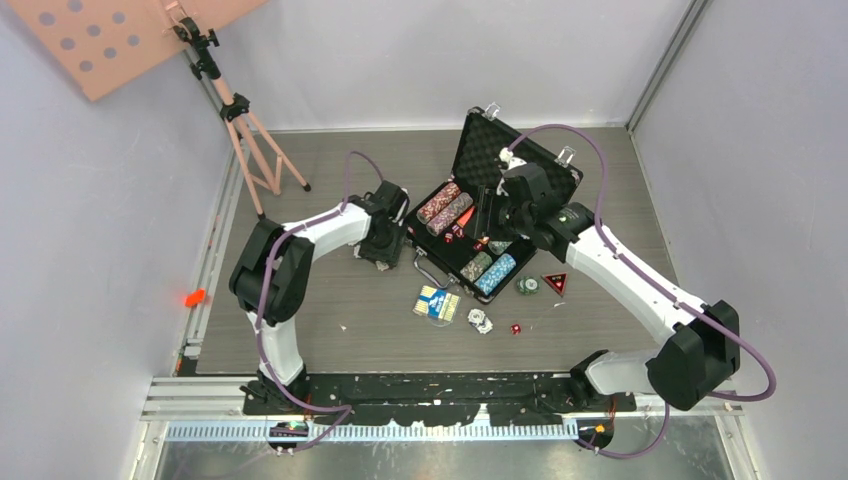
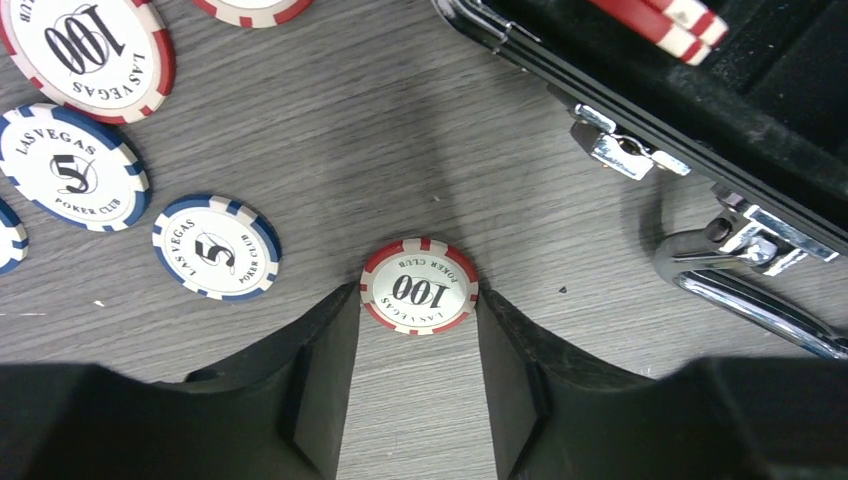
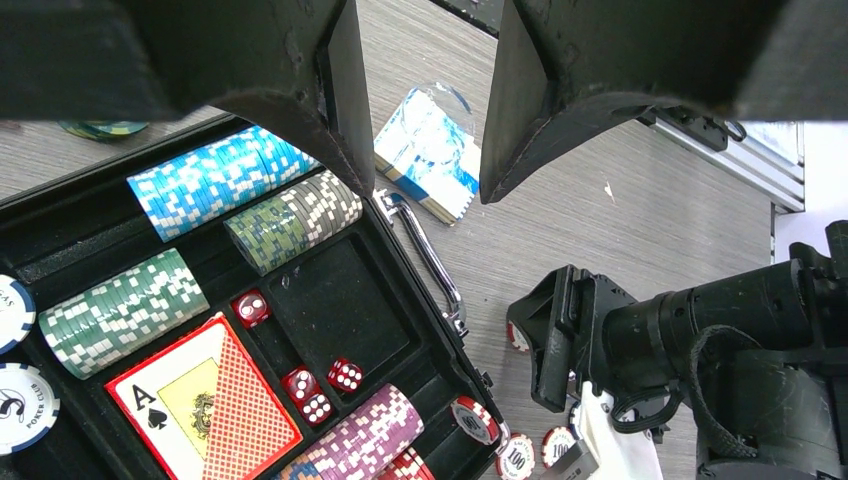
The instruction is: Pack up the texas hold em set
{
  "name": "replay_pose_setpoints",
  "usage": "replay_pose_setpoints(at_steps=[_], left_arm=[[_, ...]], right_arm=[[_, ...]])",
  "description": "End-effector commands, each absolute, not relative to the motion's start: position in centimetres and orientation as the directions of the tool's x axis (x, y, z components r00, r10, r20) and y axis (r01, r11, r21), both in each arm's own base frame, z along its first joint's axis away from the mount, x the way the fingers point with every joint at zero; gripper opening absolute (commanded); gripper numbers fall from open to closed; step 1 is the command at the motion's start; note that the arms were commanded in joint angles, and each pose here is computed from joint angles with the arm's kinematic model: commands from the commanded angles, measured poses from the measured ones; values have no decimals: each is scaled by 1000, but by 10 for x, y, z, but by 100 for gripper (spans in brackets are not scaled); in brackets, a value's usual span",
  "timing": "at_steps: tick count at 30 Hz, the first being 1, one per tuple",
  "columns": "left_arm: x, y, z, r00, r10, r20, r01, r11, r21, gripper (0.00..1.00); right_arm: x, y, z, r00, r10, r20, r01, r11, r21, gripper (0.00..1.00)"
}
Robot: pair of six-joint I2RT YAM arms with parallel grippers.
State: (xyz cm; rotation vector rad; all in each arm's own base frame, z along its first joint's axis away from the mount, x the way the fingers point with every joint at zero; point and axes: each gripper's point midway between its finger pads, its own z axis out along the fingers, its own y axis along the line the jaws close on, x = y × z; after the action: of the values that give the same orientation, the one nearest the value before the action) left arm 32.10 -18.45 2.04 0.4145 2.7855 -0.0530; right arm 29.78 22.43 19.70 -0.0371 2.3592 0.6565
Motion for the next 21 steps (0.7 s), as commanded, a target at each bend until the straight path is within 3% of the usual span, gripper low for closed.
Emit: replay_pose_setpoints(at_steps=[1, 10, 21], left_arm=[[314, -184, 7, -912, 299, -281, 305, 952, 24, 47], [313, -187, 17, -904, 299, -305, 313, 950, 3, 39], [316, -213, 78, -798, 270, -539, 396, 908, -132, 35]], right_arm=[[297, 222, 214, -735, 176, -655, -205, 863, 462, 49], [297, 226, 208, -751, 168, -639, -203, 861, 465, 49], [301, 264, 178, -862, 138, -488, -192, 802, 565, 49]])
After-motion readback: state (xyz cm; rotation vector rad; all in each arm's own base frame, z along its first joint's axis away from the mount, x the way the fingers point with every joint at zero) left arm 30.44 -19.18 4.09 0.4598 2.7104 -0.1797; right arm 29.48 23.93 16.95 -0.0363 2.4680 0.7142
